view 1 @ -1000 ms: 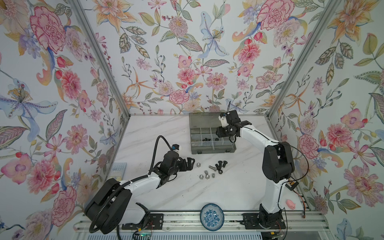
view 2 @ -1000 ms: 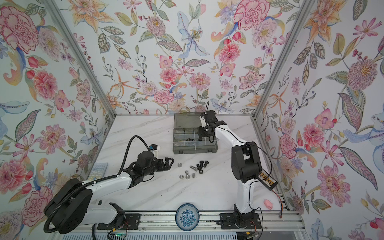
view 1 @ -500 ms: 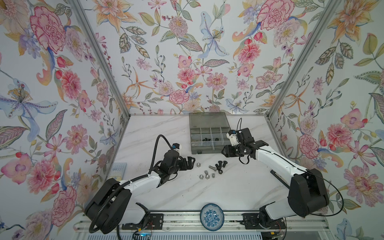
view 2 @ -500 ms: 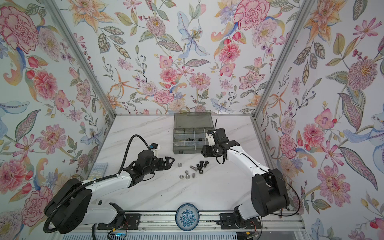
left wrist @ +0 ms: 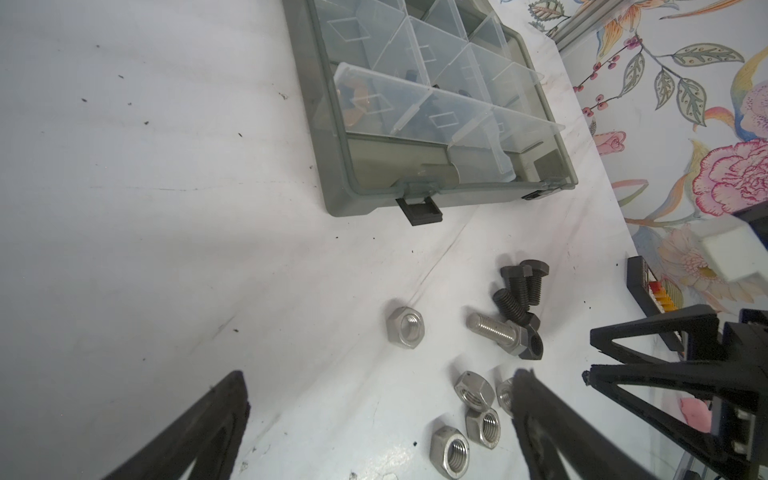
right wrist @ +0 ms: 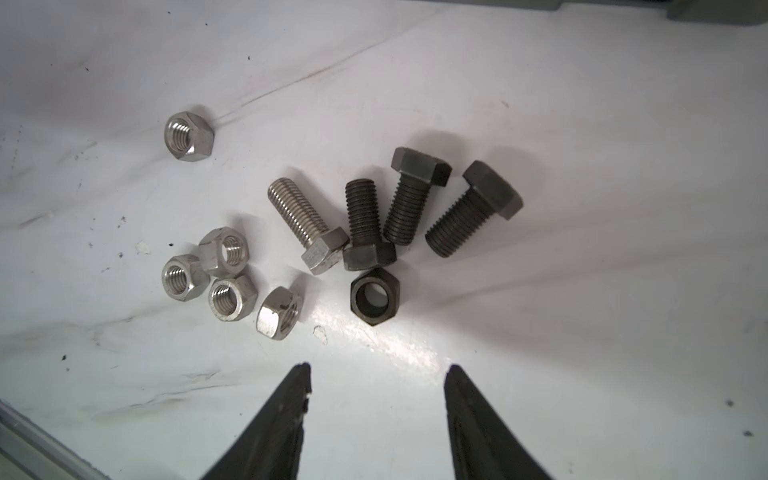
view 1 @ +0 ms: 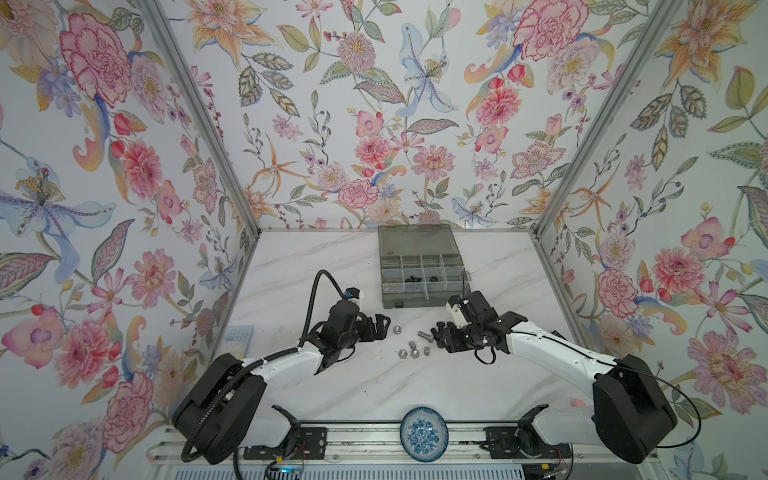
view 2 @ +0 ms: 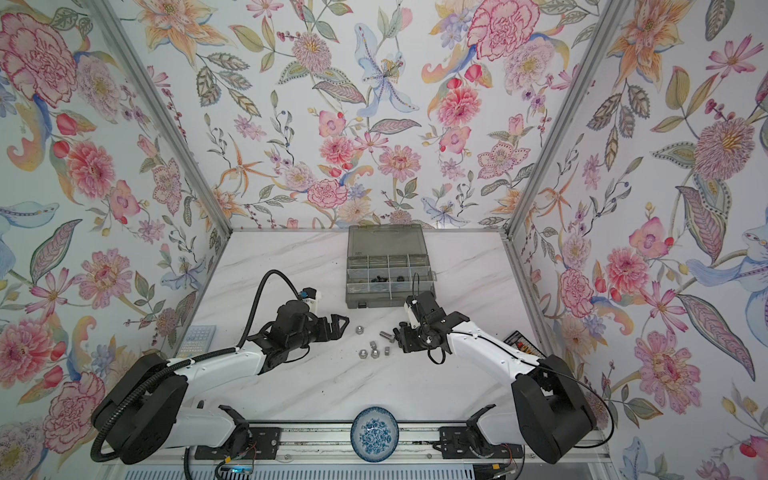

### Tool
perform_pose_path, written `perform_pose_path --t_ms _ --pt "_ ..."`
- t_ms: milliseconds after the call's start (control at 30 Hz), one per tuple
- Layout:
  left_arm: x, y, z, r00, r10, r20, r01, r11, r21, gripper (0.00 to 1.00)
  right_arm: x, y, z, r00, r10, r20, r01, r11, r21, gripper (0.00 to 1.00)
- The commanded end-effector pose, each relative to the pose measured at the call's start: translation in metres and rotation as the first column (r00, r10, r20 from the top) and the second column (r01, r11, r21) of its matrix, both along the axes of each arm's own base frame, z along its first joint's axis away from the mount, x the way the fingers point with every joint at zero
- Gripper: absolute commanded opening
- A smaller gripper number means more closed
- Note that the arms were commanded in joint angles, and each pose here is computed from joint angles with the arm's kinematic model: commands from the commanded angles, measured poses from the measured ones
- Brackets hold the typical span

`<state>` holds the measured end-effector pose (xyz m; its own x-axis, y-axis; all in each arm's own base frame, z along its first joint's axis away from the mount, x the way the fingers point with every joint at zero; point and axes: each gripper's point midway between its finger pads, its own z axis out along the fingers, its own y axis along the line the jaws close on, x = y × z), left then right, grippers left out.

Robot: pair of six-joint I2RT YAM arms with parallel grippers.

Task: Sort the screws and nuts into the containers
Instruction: 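Move the right gripper back over the pile of nuts and bolts, then lower the right gripper and close it on a black hex nut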

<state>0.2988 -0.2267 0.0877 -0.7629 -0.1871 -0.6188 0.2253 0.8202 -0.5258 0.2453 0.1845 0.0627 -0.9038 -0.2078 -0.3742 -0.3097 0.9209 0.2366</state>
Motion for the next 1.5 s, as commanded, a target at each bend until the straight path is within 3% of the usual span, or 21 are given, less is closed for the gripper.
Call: perform_pose_path --t_ms 0,533,1133,1467 --pt "0.002 -0.007 0.007 1.000 -0.016 0.012 0.016 1.000 -0.014 0.99 0.003 0.000 -0.010 1.000 -0.021 0.009 0.022 0.999 -0.033 0.55" --pt "0.002 -0.006 0.003 1.000 -0.009 0.006 0.009 1.000 -0.008 0.99 0.012 0.010 -0.030 1.000 0.001 0.007 -0.001 0.998 -0.062 0.52" --pt "0.001 -0.005 0.001 1.000 -0.004 0.001 0.004 1.000 -0.005 0.99 0.009 0.018 -0.047 0.999 0.041 -0.001 -0.041 0.992 -0.122 0.39" --pt "0.001 -0.005 0.001 1.000 -0.003 0.001 0.003 1.000 -0.005 0.99 0.010 0.022 -0.038 0.999 0.048 0.015 -0.047 0.994 -0.096 0.19"
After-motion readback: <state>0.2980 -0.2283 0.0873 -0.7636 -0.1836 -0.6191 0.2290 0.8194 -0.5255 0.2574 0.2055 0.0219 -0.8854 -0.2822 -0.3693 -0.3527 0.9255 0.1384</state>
